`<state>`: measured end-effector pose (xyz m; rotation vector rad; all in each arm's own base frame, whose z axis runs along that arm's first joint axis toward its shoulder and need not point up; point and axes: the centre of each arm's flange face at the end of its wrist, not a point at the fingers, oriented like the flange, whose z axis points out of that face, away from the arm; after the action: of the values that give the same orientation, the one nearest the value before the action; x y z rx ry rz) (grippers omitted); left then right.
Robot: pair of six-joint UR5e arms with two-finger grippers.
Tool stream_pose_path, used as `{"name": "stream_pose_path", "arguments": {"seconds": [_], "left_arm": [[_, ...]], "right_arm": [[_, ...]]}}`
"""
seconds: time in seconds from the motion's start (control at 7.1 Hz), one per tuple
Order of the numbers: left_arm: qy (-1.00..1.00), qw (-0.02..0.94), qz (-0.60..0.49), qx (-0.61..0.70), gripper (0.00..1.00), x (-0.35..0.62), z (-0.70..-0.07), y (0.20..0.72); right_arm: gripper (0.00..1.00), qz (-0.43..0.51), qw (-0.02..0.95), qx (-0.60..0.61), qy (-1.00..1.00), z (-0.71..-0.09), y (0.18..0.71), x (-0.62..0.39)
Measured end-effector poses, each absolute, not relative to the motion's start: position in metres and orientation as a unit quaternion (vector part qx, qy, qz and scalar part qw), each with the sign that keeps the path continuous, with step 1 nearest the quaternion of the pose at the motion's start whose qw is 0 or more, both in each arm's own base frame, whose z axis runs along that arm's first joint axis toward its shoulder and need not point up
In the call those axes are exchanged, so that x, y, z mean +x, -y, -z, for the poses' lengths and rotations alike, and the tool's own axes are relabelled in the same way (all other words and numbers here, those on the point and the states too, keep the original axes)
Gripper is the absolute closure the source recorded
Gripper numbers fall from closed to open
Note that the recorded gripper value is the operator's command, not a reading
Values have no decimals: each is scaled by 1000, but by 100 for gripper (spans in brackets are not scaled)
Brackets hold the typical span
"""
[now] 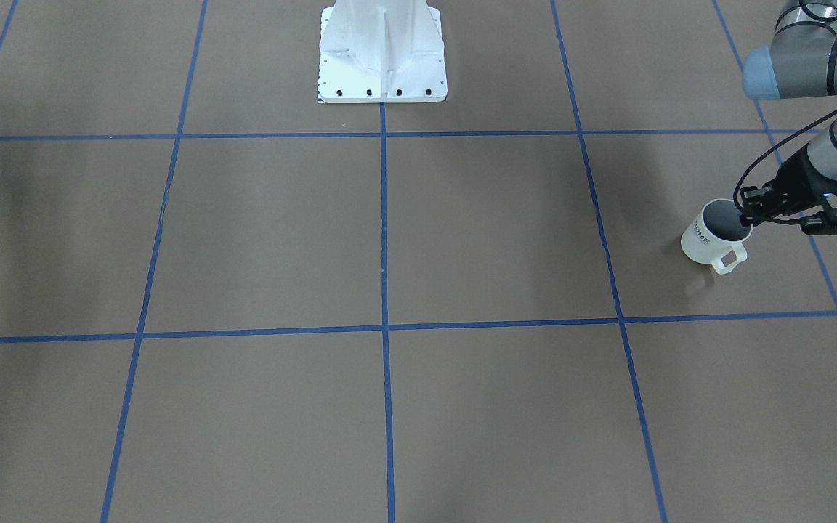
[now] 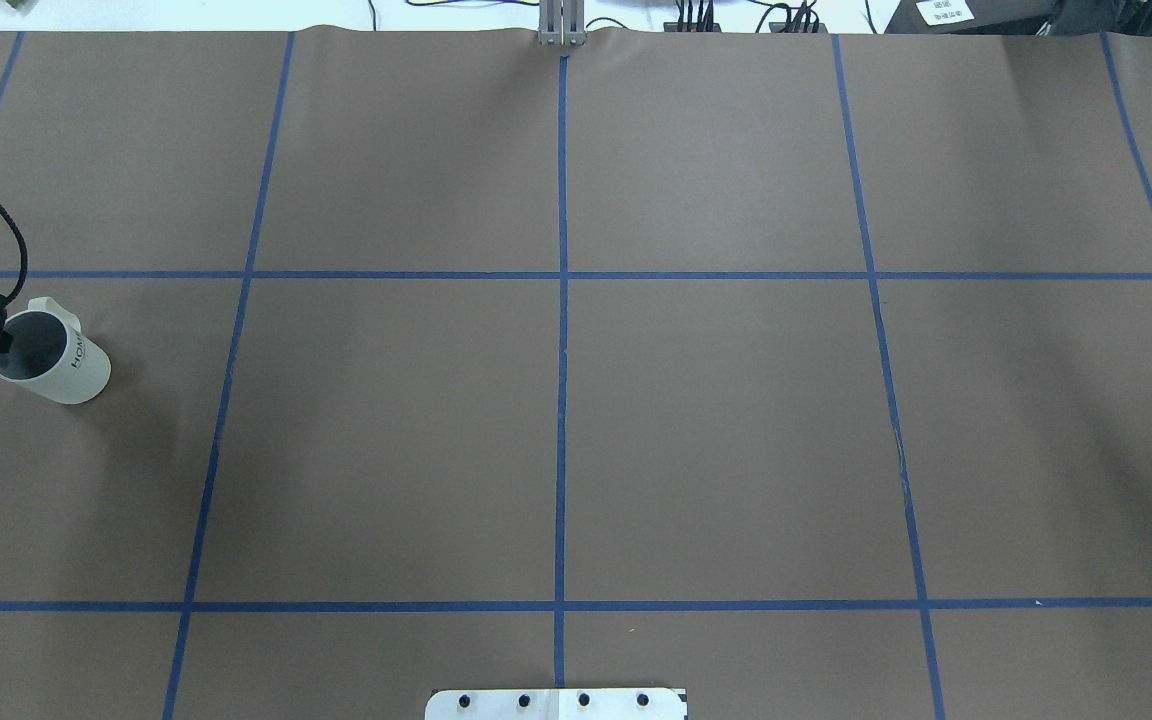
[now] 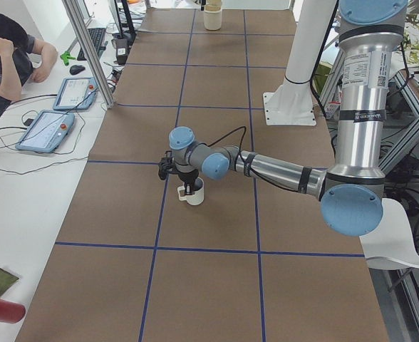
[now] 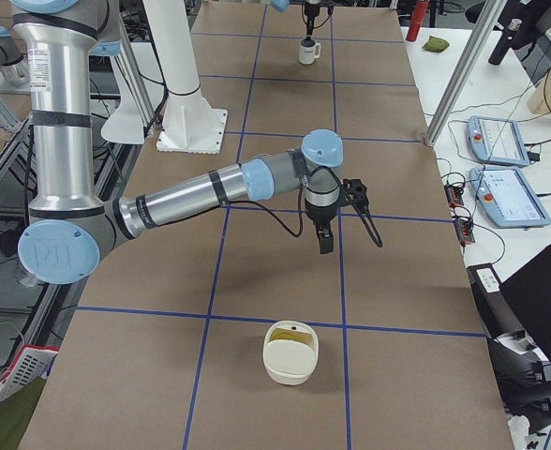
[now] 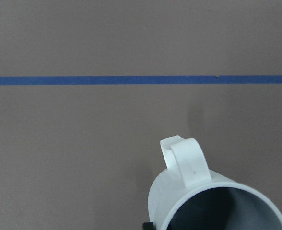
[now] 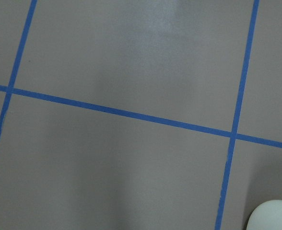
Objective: Left arm hands cup to right arm to dump lemon
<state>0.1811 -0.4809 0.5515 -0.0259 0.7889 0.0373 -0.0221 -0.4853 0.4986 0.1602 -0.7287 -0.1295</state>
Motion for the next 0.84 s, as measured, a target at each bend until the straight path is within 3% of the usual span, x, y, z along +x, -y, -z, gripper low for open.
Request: {"name": "stream_pose_path", "arguments": {"seconds": [0.84], "left_arm": [[-397, 917, -2, 36, 0, 126, -514, 454]], "right_arm": [[0, 64, 929, 64, 358, -513, 487, -25]]}}
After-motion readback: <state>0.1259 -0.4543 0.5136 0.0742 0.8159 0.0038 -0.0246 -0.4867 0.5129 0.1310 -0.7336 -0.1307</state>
